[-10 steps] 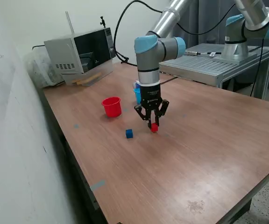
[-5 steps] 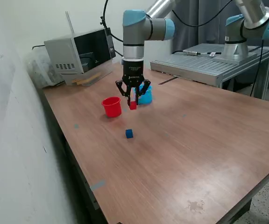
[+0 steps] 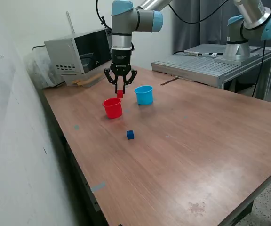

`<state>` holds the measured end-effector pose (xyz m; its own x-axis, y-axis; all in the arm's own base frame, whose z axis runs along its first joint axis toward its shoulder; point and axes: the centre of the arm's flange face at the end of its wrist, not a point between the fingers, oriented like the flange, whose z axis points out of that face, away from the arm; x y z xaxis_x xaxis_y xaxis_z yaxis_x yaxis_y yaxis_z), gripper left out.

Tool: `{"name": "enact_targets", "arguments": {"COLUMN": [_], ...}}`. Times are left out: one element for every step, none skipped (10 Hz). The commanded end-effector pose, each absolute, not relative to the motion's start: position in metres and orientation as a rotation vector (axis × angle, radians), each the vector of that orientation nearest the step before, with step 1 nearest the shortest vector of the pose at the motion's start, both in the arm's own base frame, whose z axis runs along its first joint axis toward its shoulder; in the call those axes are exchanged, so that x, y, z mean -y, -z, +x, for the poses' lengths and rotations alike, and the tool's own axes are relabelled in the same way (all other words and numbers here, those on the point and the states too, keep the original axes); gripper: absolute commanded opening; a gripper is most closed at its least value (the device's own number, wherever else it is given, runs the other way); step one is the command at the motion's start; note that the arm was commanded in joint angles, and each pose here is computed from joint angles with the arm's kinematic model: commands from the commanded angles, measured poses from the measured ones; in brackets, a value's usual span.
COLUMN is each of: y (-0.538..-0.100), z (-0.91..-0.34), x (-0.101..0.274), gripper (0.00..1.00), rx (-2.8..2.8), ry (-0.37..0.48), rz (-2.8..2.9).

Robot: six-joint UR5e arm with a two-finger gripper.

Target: Place red objects in the red bin, and blue objects in the blue bin.

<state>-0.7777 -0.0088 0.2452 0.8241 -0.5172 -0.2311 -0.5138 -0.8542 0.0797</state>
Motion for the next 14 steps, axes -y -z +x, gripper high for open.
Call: {"name": "enact_targets", "arguments": {"y": [-0.229, -0.220, -0.218, -0.218, -0.223, -0.244, -0.264, -0.279, -0.289, -0.292, -0.285, -0.274, -0.270, -0.261], "z": [-0.766, -0.758, -0.756, -0.756, -0.758, -0.769, -0.778, -0.784, -0.790, -0.791, -0.792, -0.795, -0.804, -0.808], "x": [-0.039, -0.045, -0.049, -0.053, -0.056, -0.064, -0.074, -0.078, -0.081, -0.082, -0.081, -0.081, -0.082, -0.083], "gripper": [0.00, 0.00, 0.00, 0.00, 0.00, 0.00, 0.00, 0.00, 0.00, 0.00, 0.00, 0.00, 0.00, 0.00], "rx": [1.223, 1.298, 1.335, 1.381, 1.400, 1.471, 1.531, 1.554, 1.580, 1.594, 1.600, 1.608, 1.612, 1.651], "ry": [0.109, -0.025, -0.051, -0.047, -0.025, 0.045, 0.109, 0.158, 0.193, 0.203, 0.189, 0.176, 0.184, 0.175], "rz": [2.897, 2.883, 2.871, 2.872, 2.877, 2.830, 2.783, 2.756, 2.731, 2.720, 2.718, 2.713, 2.698, 2.675]}}
